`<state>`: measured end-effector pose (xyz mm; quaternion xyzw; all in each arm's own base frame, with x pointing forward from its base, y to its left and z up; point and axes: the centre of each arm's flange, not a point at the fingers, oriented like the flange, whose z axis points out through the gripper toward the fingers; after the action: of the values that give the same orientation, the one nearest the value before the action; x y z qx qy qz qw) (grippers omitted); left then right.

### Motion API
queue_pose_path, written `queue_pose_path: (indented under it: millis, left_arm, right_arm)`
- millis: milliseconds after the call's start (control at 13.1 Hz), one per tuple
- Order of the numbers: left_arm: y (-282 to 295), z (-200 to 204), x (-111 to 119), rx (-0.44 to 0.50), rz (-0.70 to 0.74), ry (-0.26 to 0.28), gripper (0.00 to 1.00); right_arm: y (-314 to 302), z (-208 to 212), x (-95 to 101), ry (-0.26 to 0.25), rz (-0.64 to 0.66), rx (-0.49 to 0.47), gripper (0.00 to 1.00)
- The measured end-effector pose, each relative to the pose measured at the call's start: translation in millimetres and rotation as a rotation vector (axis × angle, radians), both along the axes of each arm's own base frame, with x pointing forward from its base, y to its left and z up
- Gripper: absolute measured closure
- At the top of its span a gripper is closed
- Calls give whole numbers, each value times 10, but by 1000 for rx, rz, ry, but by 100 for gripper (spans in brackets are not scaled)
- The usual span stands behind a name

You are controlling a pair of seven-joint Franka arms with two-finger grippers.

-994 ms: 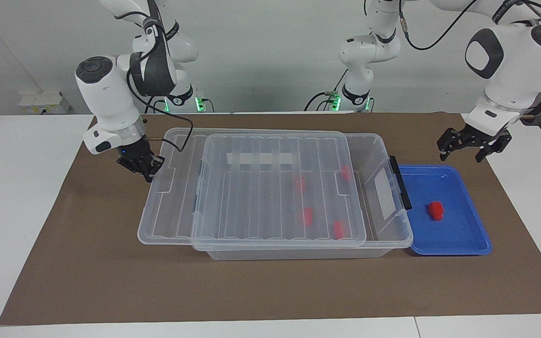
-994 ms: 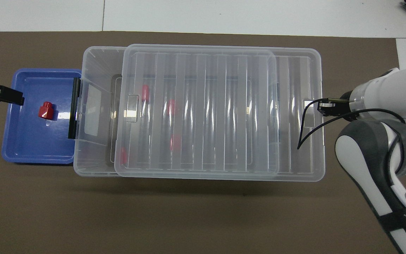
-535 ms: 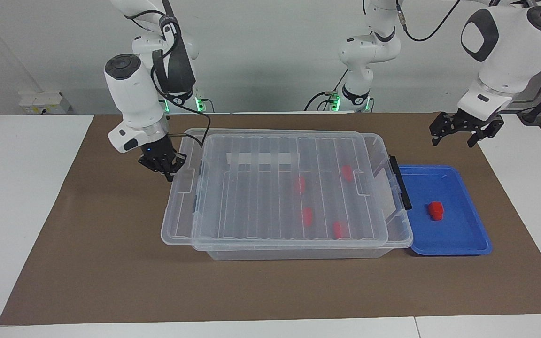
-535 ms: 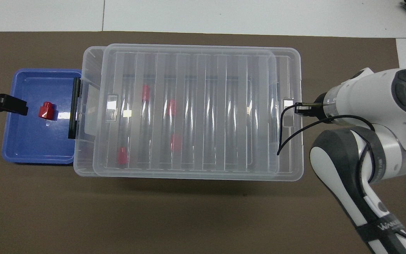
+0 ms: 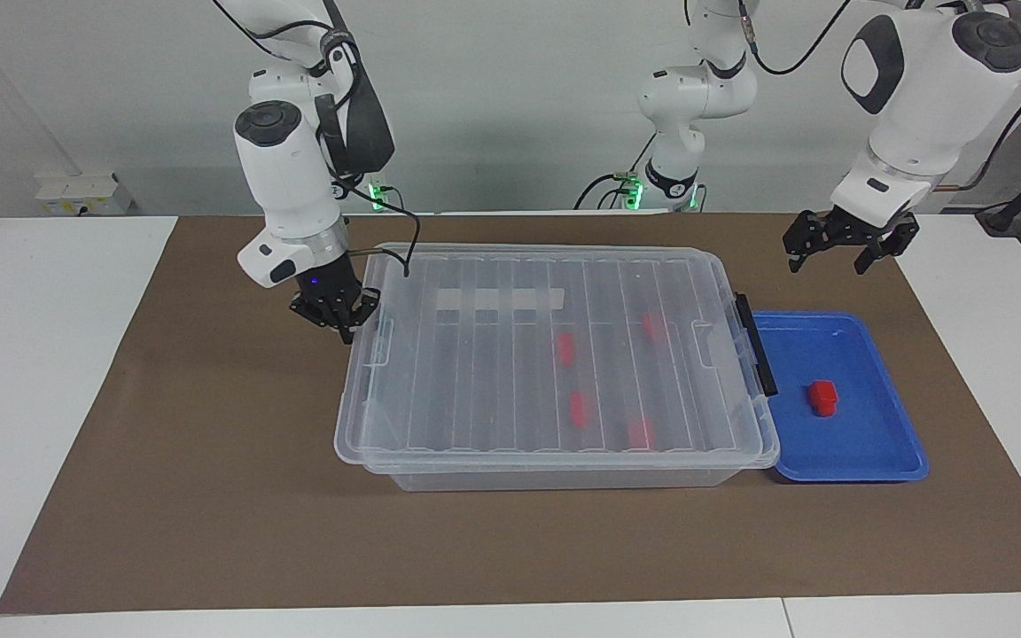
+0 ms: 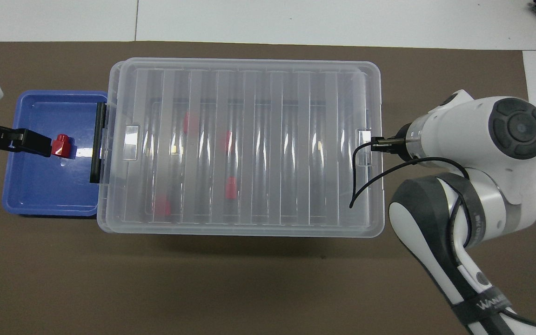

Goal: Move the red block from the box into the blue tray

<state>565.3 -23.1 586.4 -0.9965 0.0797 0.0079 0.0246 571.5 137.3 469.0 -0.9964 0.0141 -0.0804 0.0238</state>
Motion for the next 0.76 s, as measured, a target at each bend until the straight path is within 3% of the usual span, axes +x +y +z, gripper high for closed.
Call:
queue_pose_path:
  millis: [688, 764]
  left_arm:
    - [-80, 202, -128, 2, -8, -21, 0]
    - [-75, 219, -146, 2, -6, -19, 0]
  right_arm:
    - [-189, 91, 23, 7, -33, -2, 99]
    - [-268, 147, 7, 23, -46, -6, 91]
